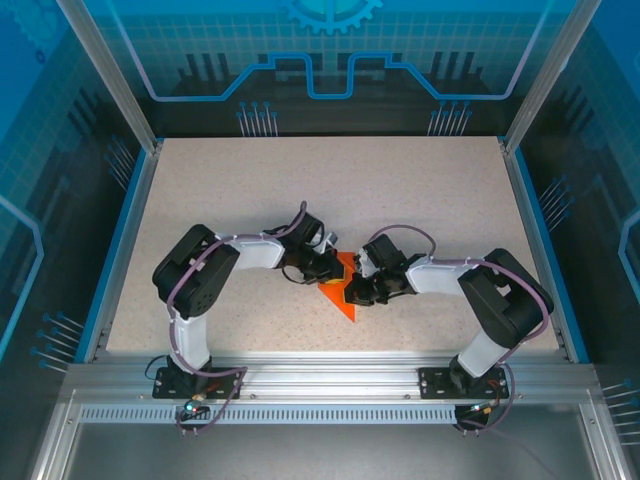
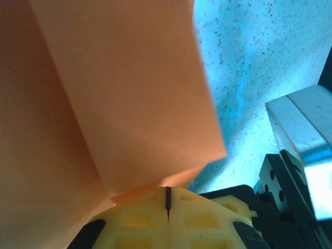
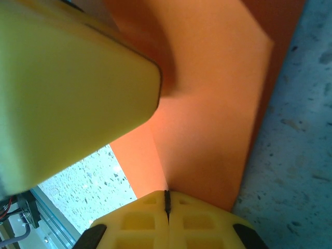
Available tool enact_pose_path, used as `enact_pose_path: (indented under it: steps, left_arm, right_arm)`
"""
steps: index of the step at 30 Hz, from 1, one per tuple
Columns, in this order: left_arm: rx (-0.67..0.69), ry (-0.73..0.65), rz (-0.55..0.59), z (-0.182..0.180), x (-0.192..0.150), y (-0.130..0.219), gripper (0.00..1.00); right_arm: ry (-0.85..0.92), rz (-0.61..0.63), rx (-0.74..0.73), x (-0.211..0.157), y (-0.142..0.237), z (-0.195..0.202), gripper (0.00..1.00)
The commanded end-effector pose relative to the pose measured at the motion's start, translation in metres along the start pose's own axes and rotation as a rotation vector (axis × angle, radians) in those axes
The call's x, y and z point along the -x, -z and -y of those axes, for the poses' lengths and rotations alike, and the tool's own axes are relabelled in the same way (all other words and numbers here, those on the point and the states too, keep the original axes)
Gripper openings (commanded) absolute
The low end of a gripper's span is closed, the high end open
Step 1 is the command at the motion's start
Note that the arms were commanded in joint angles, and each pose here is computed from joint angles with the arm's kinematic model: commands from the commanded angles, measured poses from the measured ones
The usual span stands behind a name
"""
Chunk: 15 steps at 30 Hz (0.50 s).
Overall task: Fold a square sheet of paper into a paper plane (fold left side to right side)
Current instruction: Fourth fold the wing at the center of the table.
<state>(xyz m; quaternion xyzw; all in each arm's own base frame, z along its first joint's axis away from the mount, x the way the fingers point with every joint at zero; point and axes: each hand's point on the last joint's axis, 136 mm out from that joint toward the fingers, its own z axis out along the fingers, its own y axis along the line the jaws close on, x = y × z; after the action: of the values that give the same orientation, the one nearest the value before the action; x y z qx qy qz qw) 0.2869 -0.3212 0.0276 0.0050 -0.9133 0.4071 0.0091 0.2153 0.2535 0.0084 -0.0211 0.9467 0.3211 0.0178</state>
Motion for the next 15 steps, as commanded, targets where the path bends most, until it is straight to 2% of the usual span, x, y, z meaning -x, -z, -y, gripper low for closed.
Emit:
enact_pose_path:
  steps: [1,15]
  left_arm:
    - [0.006,-0.008,-0.006,-0.005,0.001,-0.008,0.00]
    - [0.092,0.033,0.054,-0.038,0.013,-0.011,0.00]
  right_arm:
    - [-0.086,-0.096,-0.227,-0.033,-0.004,0.058,0.00]
    - [-0.077,-0.127,-0.269,-0.040,0.000,0.065,0.00]
